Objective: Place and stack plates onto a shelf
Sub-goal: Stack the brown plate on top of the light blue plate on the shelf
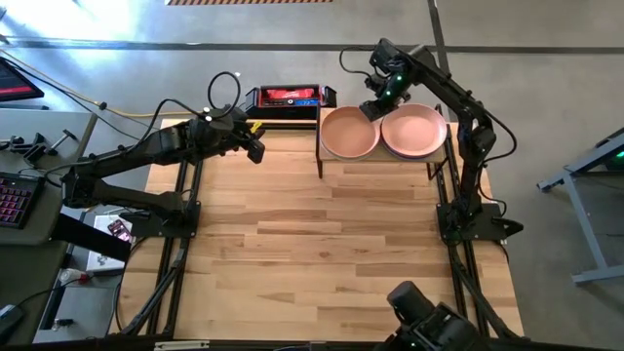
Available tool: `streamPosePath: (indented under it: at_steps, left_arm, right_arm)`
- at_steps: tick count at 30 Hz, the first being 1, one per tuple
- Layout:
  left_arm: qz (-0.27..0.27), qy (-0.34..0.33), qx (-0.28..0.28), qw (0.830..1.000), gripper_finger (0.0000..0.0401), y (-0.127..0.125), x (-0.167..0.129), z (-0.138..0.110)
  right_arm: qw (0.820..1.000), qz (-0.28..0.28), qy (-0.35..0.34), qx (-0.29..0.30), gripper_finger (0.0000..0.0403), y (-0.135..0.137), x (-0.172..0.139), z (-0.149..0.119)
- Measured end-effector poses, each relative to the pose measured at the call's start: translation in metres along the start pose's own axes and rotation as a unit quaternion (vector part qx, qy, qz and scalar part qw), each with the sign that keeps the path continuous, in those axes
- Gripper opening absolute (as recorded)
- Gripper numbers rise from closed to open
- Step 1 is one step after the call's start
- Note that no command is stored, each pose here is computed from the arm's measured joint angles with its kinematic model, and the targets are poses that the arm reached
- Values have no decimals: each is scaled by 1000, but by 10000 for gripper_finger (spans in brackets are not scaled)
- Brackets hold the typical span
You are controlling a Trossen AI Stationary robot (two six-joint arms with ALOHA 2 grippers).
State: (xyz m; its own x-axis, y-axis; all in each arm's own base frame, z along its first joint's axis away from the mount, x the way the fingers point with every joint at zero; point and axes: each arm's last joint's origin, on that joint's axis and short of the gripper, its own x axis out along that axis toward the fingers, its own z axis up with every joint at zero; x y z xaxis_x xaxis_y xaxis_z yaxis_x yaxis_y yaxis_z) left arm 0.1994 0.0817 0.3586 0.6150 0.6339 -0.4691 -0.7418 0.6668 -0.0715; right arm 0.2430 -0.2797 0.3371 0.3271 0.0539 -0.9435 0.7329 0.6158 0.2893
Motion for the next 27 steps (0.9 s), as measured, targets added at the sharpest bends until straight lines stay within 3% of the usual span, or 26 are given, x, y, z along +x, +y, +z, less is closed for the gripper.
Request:
streamPosePath:
  at_steps: [11, 17, 27]
  left_arm:
    - [0, 0, 0, 1000, 117, 0, 0, 0]
    - [-1, 1, 1, 1000, 117, 0, 0, 0]
    - [3, 6, 2, 1000, 117, 1, 0, -1]
  right_arm:
    - [1000, 10, -11, -5, 110, 16, -26, -6]
    - [996, 67, 5, -57, 110, 56, -22, -16]
    - [983, 89, 53, -152, 110, 126, 0, -41]
